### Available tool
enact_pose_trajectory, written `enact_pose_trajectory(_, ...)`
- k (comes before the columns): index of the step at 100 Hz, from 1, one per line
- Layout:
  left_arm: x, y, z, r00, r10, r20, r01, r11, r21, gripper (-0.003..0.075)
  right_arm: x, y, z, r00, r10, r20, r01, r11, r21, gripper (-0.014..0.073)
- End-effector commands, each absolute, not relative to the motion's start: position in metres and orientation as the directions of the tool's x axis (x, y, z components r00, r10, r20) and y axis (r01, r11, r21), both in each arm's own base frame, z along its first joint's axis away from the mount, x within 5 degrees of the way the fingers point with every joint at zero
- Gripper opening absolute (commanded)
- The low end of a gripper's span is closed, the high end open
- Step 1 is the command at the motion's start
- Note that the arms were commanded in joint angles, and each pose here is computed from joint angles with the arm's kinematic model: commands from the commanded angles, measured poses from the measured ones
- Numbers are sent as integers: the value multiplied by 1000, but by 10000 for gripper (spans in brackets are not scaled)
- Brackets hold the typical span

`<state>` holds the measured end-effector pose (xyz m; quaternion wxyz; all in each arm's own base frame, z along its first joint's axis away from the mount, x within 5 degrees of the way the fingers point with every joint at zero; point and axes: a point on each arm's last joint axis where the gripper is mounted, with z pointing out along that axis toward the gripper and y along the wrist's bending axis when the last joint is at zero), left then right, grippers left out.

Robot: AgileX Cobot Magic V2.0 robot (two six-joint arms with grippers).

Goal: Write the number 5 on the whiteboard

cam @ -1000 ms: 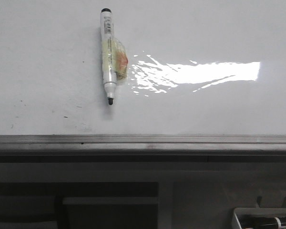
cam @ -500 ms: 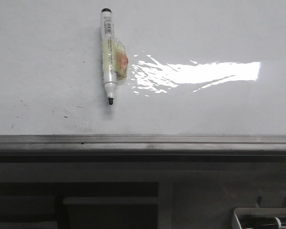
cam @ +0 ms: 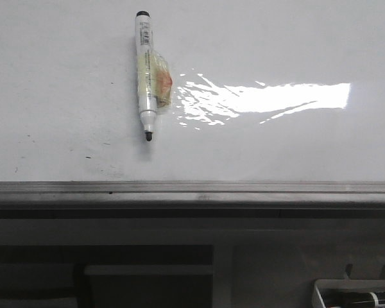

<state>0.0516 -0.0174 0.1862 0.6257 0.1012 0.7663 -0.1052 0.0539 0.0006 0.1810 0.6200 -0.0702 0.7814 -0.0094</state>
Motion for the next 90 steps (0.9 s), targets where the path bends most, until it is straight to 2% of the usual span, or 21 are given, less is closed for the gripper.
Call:
enact_pose_trajectory(1, 52, -17, 193, -102, -129, -986, 278, 948, -152, -20, 55, 2, 181, -139, -154, -978, -107, 984, -140, -61)
enact_pose_trajectory(6, 51, -19, 194, -131, -260, -957, 282, 915, -288, -20, 55, 4, 186, -80, -152, -985, -117, 983, -142, -61)
enact_pose_trajectory(7, 51, -20, 195, -147, -322, -935, 283, 892, -351, -20, 56, 4, 188, -61, -149, -987, -121, 983, -141, -61)
enact_pose_trajectory(16, 51, -22, 196, -195, -483, -853, 278, 807, -521, -20, 55, 8, 197, 43, -121, -992, -142, 982, -125, -61)
enact_pose_trajectory(21, 51, -22, 198, -200, -546, -814, 272, 767, -581, -20, 55, 9, 200, 75, -62, -995, -154, 985, -73, -61)
enact_pose_trajectory(28, 51, -20, 202, -196, -650, -734, 259, 688, -678, -20, 55, 9, 205, 98, 88, -991, -174, 982, 70, -61)
enact_pose_trajectory(38, 51, -20, 203, -195, -699, -688, 250, 643, -724, -20, 54, 9, 208, 112, 185, -976, -185, 969, 163, -61)
enact_pose_trajectory(52, 51, -21, 203, -223, -735, -640, 243, 594, -767, -20, 54, 9, 212, 157, 197, -968, -194, 967, 166, -61)
enact_pose_trajectory(61, 51, -19, 206, -213, -793, -571, 229, 528, -818, -20, 54, 9, 212, 158, 199, -967, -194, 967, 167, -61)
enact_pose_trajectory(70, 51, -16, 210, -176, -801, -572, 233, 530, -815, -20, 53, 9, 212, 160, 205, -966, -195, 965, 173, -61)
enact_pose_trajectory(74, 51, -16, 213, -168, -796, -582, 242, 539, -807, -20, 53, 8, 214, 170, 252, -953, -200, 955, 217, -61)
enact_pose_trajectory(82, 50, -18, 221, -166, -745, -646, 267, 596, -757, -20, 52, 6, 222, 185, 403, -896, -221, 906, 362, -61)
enact_pose_trajectory(90, 48, -20, 238, -156, -662, -733, 303, 675, -673, -16, 50, 6, 232, 188, 432, -882, -230, 892, 389, -61)
